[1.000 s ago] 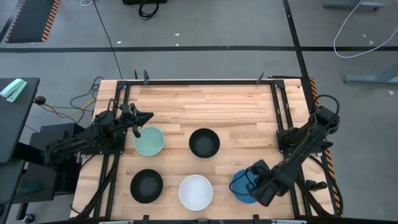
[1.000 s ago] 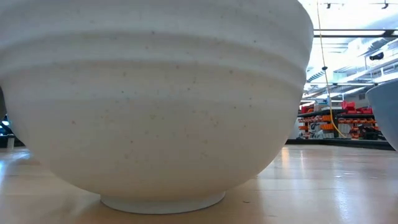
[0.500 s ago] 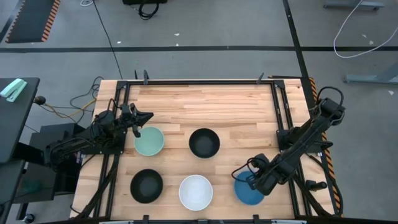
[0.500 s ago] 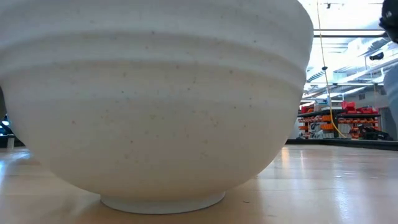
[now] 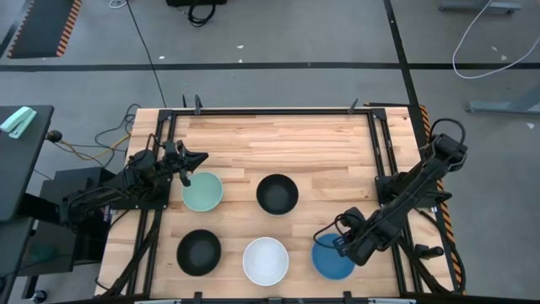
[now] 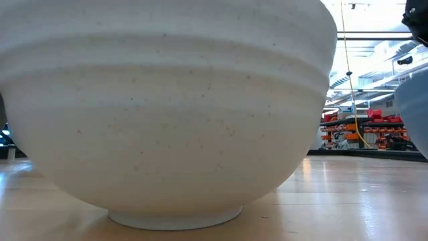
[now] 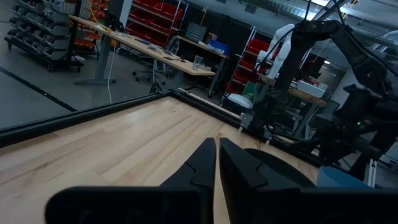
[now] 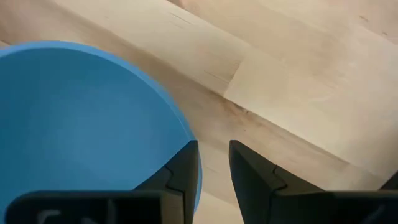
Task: Nest bowls inside each other
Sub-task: Stack the blue bowl on top of the right black bowl
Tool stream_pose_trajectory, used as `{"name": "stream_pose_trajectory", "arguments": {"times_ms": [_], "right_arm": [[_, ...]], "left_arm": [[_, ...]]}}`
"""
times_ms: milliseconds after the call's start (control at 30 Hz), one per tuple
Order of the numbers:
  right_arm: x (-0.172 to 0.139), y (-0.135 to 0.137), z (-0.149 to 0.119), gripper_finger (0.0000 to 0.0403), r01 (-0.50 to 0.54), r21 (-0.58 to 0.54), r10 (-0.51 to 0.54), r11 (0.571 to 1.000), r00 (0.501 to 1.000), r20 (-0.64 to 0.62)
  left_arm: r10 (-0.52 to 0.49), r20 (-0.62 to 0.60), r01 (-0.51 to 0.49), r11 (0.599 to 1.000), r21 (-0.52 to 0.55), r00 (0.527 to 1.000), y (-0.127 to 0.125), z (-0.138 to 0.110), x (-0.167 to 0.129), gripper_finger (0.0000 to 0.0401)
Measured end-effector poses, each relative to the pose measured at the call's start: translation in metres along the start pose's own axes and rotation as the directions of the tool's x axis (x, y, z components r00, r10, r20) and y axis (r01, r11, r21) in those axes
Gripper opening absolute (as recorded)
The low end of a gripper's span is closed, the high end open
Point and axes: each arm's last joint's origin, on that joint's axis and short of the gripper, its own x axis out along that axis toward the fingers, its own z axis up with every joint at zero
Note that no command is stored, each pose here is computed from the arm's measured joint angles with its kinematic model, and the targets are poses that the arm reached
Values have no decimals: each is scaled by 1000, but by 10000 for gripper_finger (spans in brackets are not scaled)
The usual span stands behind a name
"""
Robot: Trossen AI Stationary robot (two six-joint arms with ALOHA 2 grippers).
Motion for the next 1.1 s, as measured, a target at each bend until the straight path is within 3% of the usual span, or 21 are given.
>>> {"name": "stream_pose_trajectory", "arguments": {"times_ms": [1100], "right_arm": [[2,12,-4,98,-109,-60,107,992,994,-34]], "left_arm": [[1,-1,-1,1000,1,1000,0,0,0,31]]}}
